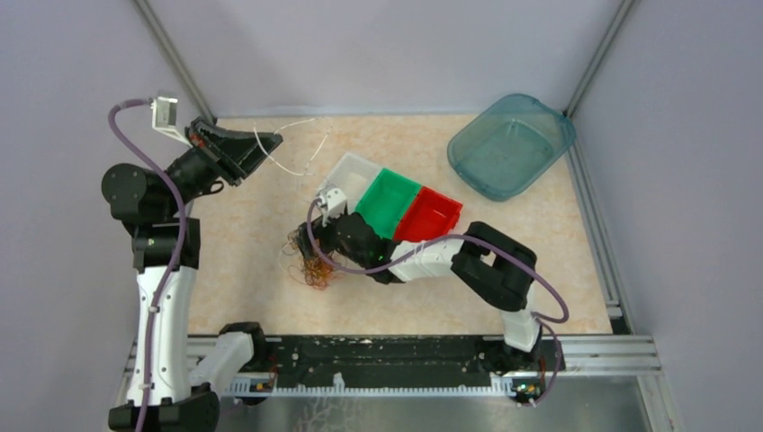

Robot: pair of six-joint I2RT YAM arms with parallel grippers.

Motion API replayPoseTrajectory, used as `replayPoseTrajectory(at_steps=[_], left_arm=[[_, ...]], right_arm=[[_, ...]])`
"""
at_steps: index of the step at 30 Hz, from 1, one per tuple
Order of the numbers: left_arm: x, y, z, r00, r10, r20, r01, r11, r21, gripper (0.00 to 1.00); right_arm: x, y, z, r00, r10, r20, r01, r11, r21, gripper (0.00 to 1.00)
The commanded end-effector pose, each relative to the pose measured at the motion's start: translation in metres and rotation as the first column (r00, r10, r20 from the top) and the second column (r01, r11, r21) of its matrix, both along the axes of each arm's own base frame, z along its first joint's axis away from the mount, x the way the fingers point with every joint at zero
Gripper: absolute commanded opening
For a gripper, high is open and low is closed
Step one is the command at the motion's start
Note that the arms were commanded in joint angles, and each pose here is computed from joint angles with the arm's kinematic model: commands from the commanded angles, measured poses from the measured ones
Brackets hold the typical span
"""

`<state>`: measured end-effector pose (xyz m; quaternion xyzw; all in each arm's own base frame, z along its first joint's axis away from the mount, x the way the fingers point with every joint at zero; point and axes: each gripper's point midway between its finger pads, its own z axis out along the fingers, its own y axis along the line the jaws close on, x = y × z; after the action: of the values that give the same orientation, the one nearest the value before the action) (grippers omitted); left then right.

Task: Untangle the cables
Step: Untie the cable.

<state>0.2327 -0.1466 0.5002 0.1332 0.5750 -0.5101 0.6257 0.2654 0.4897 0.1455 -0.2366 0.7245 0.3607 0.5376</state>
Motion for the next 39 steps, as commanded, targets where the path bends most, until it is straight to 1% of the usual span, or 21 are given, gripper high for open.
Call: replayPoseTrajectory(at_steps=[1,4,8,10,12,15,18,21,22,26,28,30,31,32,35,36,37,39], left_arm=[[-0.010,0.001,0.028,0.996,0.001,0.091,0.000,1.000,-0.009,0.00],[-0.017,0.000,0.045,0.991,0.000,0.136,0.001,1.000,-0.005,0.00],[-0.029,0.001,0.074,0.973,0.020,0.229,-0.024,1.000,0.011,0.00],[-0.035,0.003,0.090,0.961,0.045,0.274,-0.050,0.999,0.014,0.00],[-0.038,0.008,0.108,0.936,0.096,0.338,-0.108,0.994,0.017,0.00],[-0.038,0.023,0.142,0.870,0.231,0.435,-0.250,0.968,-0.015,0.00],[-0.038,0.042,0.177,0.781,0.367,0.505,-0.386,0.920,-0.070,0.00],[-0.037,0.051,0.196,0.709,0.417,0.569,-0.449,0.889,-0.092,0.00],[-0.037,0.052,0.201,0.694,0.423,0.582,-0.460,0.883,-0.094,0.00],[-0.032,0.058,0.217,0.649,0.454,0.611,-0.497,0.861,-0.111,0.00],[-0.030,0.056,0.217,0.656,0.439,0.614,-0.488,0.867,-0.098,0.00],[-0.025,0.050,0.210,0.675,0.401,0.619,-0.467,0.882,-0.062,0.00],[-0.024,0.049,0.210,0.669,0.395,0.629,-0.468,0.882,-0.056,0.00],[-0.024,0.050,0.213,0.651,0.400,0.645,-0.478,0.876,-0.061,0.00],[-0.037,0.062,0.241,0.530,0.462,0.711,-0.533,0.834,-0.145,0.00],[-0.039,0.061,0.247,0.516,0.458,0.723,-0.531,0.834,-0.149,0.00],[-0.039,0.057,0.248,0.532,0.437,0.726,-0.516,0.846,-0.131,0.00],[-0.035,0.046,0.237,0.603,0.369,0.708,-0.462,0.885,-0.068,0.00]], right_arm=[[0.000,0.020,0.000,1.000,0.000,0.026,0.001,1.000,-0.027,0.87],[0.009,0.012,-0.022,0.998,-0.057,0.033,0.061,0.993,-0.105,0.83],[0.008,0.000,-0.046,0.997,-0.063,0.037,0.069,0.983,-0.168,0.80],[0.004,-0.010,-0.060,0.997,-0.068,0.028,0.072,0.977,-0.201,0.78],[0.001,-0.021,-0.067,0.996,-0.080,0.026,0.084,0.973,-0.216,0.78],[-0.003,-0.039,-0.078,0.995,-0.103,0.020,0.105,0.966,-0.235,0.78],[-0.007,-0.053,-0.084,0.992,-0.125,0.008,0.124,0.965,-0.232,0.78],[-0.009,-0.063,-0.085,0.989,-0.144,0.009,0.143,0.962,-0.231,0.77],[-0.009,-0.066,-0.085,0.989,-0.149,0.010,0.147,0.962,-0.231,0.77],[-0.009,-0.076,-0.079,0.984,-0.175,0.016,0.174,0.961,-0.214,0.75],[-0.008,-0.080,-0.067,0.982,-0.188,0.027,0.190,0.963,-0.193,0.76],[-0.005,-0.086,-0.047,0.981,-0.189,0.034,0.191,0.970,-0.147,0.77],[-0.004,-0.091,-0.036,0.981,-0.187,0.044,0.192,0.974,-0.121,0.78],[-0.005,-0.094,-0.027,0.981,-0.185,0.055,0.190,0.977,-0.101,0.78],[-0.005,-0.102,-0.008,0.979,-0.184,0.087,0.191,0.978,-0.088,0.81],[-0.006,-0.105,-0.001,0.979,-0.183,0.094,0.190,0.979,-0.079,0.82],[-0.007,-0.107,0.007,0.978,-0.184,0.098,0.191,0.980,-0.062,0.84],[-0.011,-0.112,0.029,0.977,-0.182,0.111,0.185,0.983,-0.012,0.88]])
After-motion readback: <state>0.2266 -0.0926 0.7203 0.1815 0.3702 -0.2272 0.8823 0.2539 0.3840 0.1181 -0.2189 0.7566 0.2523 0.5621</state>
